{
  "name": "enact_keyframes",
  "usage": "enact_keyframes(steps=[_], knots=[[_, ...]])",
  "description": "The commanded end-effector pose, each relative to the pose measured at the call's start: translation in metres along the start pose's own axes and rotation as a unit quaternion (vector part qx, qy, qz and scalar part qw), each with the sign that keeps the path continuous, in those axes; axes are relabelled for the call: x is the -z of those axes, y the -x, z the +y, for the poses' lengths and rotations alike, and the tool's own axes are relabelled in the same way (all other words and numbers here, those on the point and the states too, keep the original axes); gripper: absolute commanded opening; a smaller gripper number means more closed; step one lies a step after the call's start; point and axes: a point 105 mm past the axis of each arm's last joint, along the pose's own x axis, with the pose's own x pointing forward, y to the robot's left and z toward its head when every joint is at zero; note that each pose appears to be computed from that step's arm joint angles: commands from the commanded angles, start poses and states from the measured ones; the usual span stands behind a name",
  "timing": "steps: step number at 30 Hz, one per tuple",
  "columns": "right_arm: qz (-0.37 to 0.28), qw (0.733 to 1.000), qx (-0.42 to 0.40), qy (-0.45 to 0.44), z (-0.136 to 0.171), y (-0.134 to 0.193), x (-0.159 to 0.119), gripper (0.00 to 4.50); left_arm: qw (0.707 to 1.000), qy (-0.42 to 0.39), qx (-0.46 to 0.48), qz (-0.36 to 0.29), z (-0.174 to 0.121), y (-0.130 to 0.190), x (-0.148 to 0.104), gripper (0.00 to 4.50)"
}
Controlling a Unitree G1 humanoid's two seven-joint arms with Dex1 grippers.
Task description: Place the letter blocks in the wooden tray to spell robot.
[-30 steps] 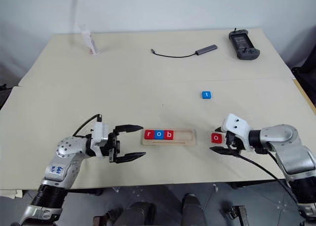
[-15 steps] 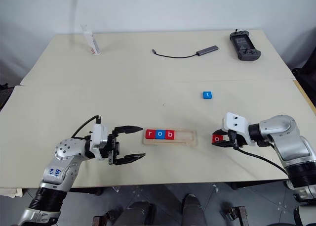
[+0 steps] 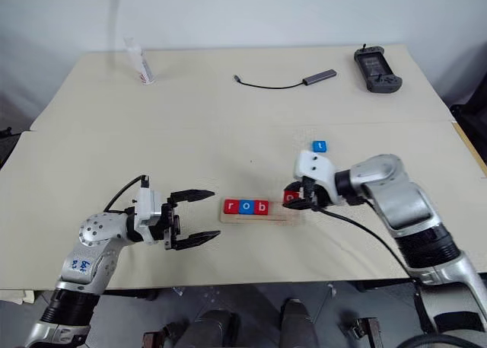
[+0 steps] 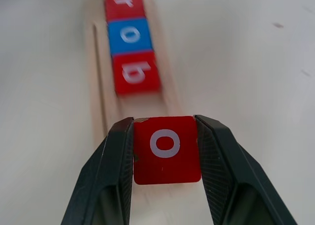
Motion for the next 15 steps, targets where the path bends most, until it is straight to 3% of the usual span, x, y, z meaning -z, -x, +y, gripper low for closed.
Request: enact_keyframes(steps=[1, 12, 15], knots=[[-0.007, 1.0, 0.0, 0.021, 0.002, -0.007, -0.012, 1.44, 1.0, -0.018, -0.01, -0.003, -0.001, 0.003, -0.007, 4.5], [-0.008, 0.999, -0.028, 0.015, 0.011, -0.024, -0.011, 1.44, 0.999, -0.023, -0.034, 0.003, 0.0, 0.011, -0.009, 4.5], [-0.016, 1.0, -0.021, 0.011, 0.009, -0.024, -0.014, 2.47, 0.999, -0.024, -0.037, 0.003, 0.0, 0.011, -0.01, 4.5]])
